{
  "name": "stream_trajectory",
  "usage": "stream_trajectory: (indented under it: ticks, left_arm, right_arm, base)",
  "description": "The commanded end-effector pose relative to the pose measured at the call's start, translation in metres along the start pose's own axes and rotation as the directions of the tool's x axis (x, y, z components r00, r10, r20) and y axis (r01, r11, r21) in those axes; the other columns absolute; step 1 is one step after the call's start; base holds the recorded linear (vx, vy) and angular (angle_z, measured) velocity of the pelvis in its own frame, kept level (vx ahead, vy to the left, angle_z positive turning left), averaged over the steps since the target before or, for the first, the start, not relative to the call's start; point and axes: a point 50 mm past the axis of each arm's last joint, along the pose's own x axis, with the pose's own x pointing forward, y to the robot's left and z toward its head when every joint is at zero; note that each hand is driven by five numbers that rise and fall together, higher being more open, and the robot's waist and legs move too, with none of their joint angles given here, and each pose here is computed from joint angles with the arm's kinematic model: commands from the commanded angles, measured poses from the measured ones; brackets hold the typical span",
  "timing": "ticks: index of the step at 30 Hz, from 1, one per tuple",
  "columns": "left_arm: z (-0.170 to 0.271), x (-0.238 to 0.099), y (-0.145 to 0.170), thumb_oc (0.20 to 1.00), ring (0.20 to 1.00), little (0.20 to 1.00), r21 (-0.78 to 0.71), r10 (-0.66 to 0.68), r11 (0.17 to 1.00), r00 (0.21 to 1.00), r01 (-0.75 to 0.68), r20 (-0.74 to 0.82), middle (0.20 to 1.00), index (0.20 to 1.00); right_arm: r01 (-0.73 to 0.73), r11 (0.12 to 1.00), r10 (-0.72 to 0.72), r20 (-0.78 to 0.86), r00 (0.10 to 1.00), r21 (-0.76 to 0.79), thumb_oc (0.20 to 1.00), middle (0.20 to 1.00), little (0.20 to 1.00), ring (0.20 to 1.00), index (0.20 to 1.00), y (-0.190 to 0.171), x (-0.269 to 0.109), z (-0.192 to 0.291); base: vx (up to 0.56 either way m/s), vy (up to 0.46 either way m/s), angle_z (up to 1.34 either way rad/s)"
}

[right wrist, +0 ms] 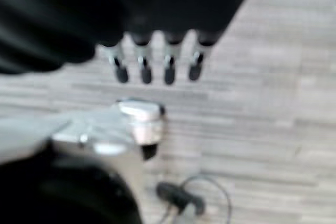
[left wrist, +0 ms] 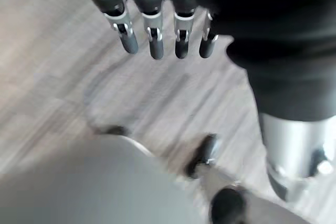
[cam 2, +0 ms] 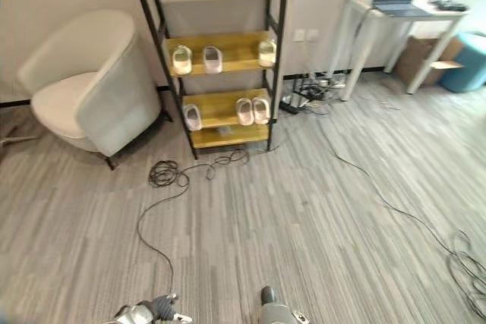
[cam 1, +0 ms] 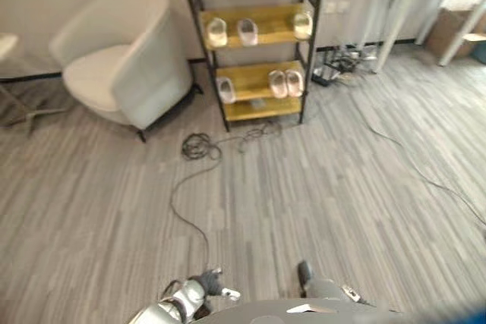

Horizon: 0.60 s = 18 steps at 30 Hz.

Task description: Arrange the slippers neatly on the shoe rack.

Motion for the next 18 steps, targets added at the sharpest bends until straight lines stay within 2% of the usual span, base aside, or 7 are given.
stream_trajectory:
  ticks: [1, 3, 7, 9, 10, 15, 18]
  left_arm:
    - [0.019, 0.001, 0.022, 1.000, 1.000, 1.000, -0.053, 0.069, 0.996, 0.996, -0.065, 0.065, 1.000, 1.000]
    - [0.022, 0.001, 0.026, 1.000, 1.000, 1.000, -0.033, 0.093, 0.995, 0.992, -0.090, 0.081, 1.000, 1.000]
    - [0.022, 0.000, 0.026, 1.000, 1.000, 1.000, -0.037, 0.099, 0.995, 0.991, -0.096, 0.088, 1.000, 1.000]
    - [0.006, -0.001, 0.026, 1.000, 1.000, 1.000, -0.204, 0.112, 0.973, 0.993, -0.104, 0.031, 1.000, 1.000]
    - [-0.009, -0.003, 0.028, 1.000, 1.000, 1.000, -0.378, 0.132, 0.916, 0.991, -0.134, -0.030, 1.000, 1.000]
    - [-0.018, -0.005, 0.031, 1.000, 1.000, 1.000, -0.452, 0.136, 0.879, 0.988, -0.153, -0.069, 1.000, 1.000]
    - [-0.042, -0.009, 0.025, 1.000, 1.000, 1.000, -0.472, 0.114, 0.865, 0.983, -0.171, -0.147, 1.000, 1.000]
  right_arm:
    - [0.022, 1.000, -0.022, -0.041, 0.999, 0.005, 1.000, 1.000, 1.000, 1.000, 1.000, -0.009, -0.002, -0.012]
    - [0.079, 0.995, -0.081, 0.027, 0.996, 0.056, 1.000, 1.000, 1.000, 1.000, 1.000, -0.025, -0.005, 0.006]
    - [0.116, 0.988, -0.126, 0.100, 0.987, 0.105, 1.000, 1.000, 1.000, 1.000, 1.000, -0.037, -0.008, 0.024]
    - [0.120, 0.980, -0.140, 0.126, 0.982, 0.157, 1.000, 1.000, 1.000, 1.000, 1.000, -0.040, -0.008, 0.029]
    - [0.101, 0.977, -0.129, 0.141, 0.982, 0.185, 1.000, 1.000, 1.000, 1.000, 1.000, -0.035, -0.007, 0.033]
    - [0.063, 0.992, -0.078, 0.133, 0.988, 0.112, 1.000, 1.000, 1.000, 1.000, 1.000, -0.016, -0.003, 0.037]
    - [0.033, 0.998, -0.037, 0.080, 0.996, 0.045, 1.000, 1.000, 1.000, 1.000, 1.000, -0.003, 0.000, 0.022]
  base:
    - [0.12, -0.388, 0.48]
    - [0.12, -0.462, 0.35]
    - [0.14, -0.196, 0.32]
    - [0.32, -0.125, 0.37]
    - [0.31, -0.097, 0.18]
    - [0.36, -0.013, 0.26]
    - [0.35, 0.079, -0.10]
